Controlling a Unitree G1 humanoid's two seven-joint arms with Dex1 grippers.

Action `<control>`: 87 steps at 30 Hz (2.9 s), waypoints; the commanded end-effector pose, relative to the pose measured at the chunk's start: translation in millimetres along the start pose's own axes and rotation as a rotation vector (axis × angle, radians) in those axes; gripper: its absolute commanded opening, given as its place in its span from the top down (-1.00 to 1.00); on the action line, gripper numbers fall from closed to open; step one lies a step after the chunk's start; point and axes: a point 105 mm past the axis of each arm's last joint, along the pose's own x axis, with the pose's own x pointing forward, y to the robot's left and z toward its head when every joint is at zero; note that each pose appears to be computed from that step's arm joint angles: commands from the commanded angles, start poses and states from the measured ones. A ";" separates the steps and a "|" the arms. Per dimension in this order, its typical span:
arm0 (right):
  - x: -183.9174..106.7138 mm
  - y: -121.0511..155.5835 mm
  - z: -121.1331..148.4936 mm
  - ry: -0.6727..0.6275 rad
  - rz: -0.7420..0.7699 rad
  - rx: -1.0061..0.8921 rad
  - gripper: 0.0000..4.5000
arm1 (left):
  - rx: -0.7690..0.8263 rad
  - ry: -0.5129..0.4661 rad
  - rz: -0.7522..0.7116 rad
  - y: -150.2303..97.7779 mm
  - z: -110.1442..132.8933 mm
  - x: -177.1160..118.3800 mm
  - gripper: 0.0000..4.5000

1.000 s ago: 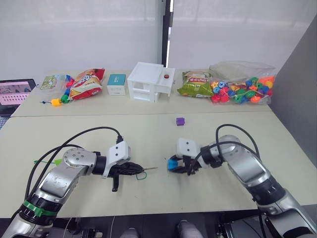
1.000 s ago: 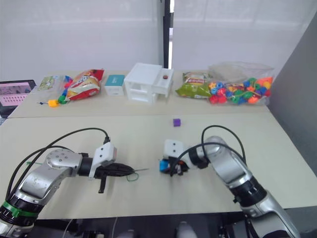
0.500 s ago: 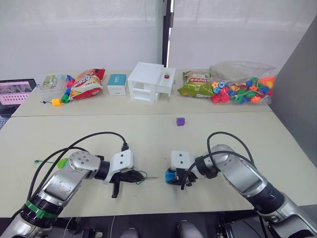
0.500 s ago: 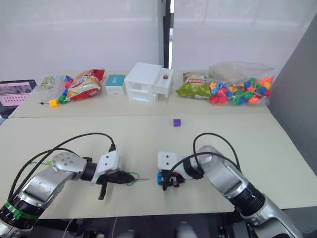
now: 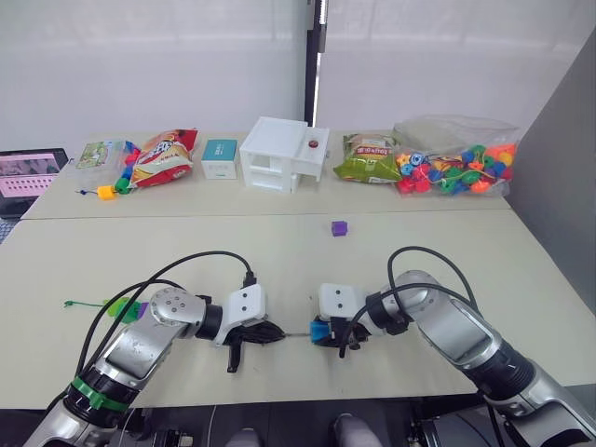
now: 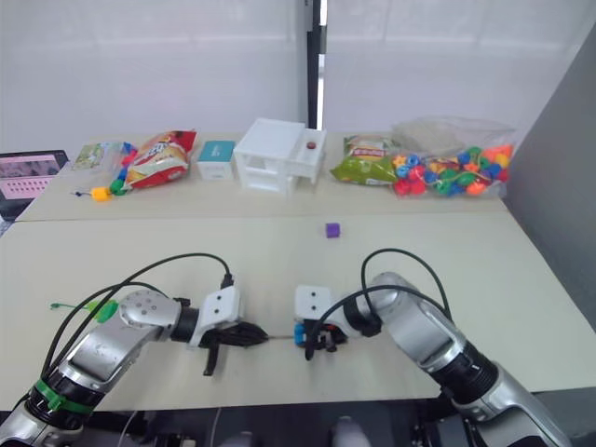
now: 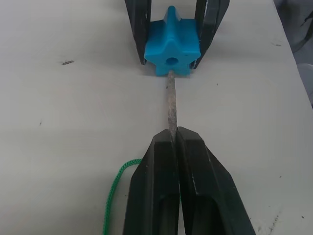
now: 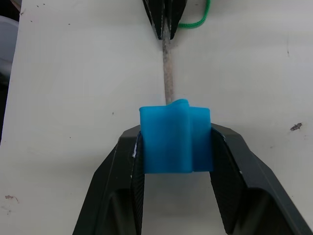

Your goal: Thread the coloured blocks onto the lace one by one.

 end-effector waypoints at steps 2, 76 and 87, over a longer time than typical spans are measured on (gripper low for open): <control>0.1 2.6 6.5 -0.008 0.009 -0.027 0.41 | 0.049 -0.023 0.005 1.6 15.3 -2.1 1.00; -5.7 -3.6 2.7 -0.017 -0.081 0.074 0.41 | 0.066 0.025 0.016 5.7 -9.4 -27.5 -0.26; -7.4 -3.2 2.2 -0.014 -0.088 0.080 0.41 | 0.084 0.093 -0.032 2.0 -20.6 -15.3 1.00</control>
